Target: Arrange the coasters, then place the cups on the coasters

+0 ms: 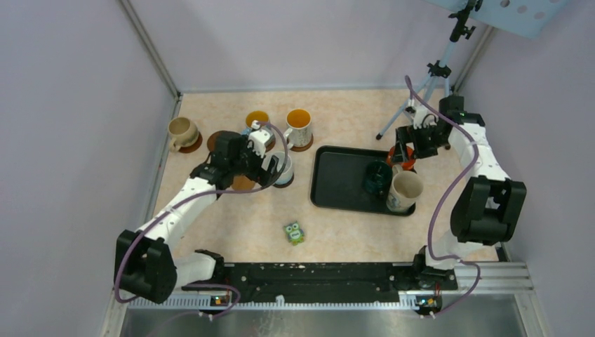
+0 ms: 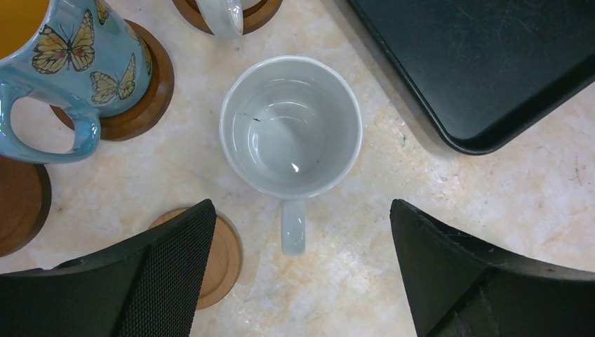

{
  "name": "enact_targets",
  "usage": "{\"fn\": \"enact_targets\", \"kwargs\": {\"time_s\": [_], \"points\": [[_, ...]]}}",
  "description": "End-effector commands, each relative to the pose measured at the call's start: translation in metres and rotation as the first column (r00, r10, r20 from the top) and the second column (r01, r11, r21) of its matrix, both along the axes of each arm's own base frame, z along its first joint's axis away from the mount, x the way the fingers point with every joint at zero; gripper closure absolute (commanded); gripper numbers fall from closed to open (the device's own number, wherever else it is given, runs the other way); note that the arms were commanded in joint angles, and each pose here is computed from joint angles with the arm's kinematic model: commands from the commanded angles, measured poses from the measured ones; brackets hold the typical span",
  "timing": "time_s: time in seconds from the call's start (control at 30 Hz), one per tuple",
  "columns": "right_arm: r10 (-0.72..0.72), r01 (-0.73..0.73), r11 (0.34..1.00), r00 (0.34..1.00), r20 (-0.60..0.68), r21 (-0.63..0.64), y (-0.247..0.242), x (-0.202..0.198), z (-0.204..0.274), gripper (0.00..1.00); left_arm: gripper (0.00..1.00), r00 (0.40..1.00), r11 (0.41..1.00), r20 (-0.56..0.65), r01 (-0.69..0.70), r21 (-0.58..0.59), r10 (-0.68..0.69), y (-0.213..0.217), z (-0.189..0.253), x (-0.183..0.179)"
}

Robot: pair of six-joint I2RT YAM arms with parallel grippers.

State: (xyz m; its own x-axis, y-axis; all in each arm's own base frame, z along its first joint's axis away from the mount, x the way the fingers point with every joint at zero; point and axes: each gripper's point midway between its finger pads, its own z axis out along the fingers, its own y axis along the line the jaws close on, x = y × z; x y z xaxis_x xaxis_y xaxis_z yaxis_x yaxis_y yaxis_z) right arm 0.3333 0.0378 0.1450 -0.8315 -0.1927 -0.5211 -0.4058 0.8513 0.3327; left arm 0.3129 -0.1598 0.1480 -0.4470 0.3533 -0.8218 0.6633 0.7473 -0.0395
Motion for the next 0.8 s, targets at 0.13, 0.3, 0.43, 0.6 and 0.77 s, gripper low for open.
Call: {"fn": "enact_targets", "kwargs": {"time_s": [0.13, 0.3, 0.43, 0.6, 0.77], "points": [[0.132, -0.141, 0.988, 0.980, -0.146, -0.056, 0.016, -0.026, -0.011, 0.07, 0.01, 1.000, 0.999, 0.026, 0.000, -0.051, 0.001, -0.003, 0.030, -0.005], [0.206, -0.211, 0.977, 0.964, -0.171, -0.014, 0.034, -0.038, -0.011, 0.08, 0.01, 1.000, 0.998, 0.026, 0.000, -0.064, 0.002, -0.004, 0.034, -0.005], [0.269, -0.272, 0.962, 0.948, -0.171, 0.008, 0.052, -0.047, -0.008, 0.07, 0.01, 1.000, 0.998, 0.026, -0.005, -0.070, 0.007, -0.005, 0.035, -0.004], [0.319, -0.317, 0.948, 0.933, -0.168, 0.038, 0.066, -0.054, -0.006, 0.07, 0.01, 1.000, 0.997, 0.025, -0.010, -0.072, 0.012, -0.005, 0.035, -0.003], [0.358, -0.355, 0.934, 0.918, -0.169, 0.045, 0.075, -0.058, -0.005, 0.08, 0.01, 0.999, 0.997, 0.029, -0.013, -0.070, 0.015, -0.004, 0.036, -0.002]]}}
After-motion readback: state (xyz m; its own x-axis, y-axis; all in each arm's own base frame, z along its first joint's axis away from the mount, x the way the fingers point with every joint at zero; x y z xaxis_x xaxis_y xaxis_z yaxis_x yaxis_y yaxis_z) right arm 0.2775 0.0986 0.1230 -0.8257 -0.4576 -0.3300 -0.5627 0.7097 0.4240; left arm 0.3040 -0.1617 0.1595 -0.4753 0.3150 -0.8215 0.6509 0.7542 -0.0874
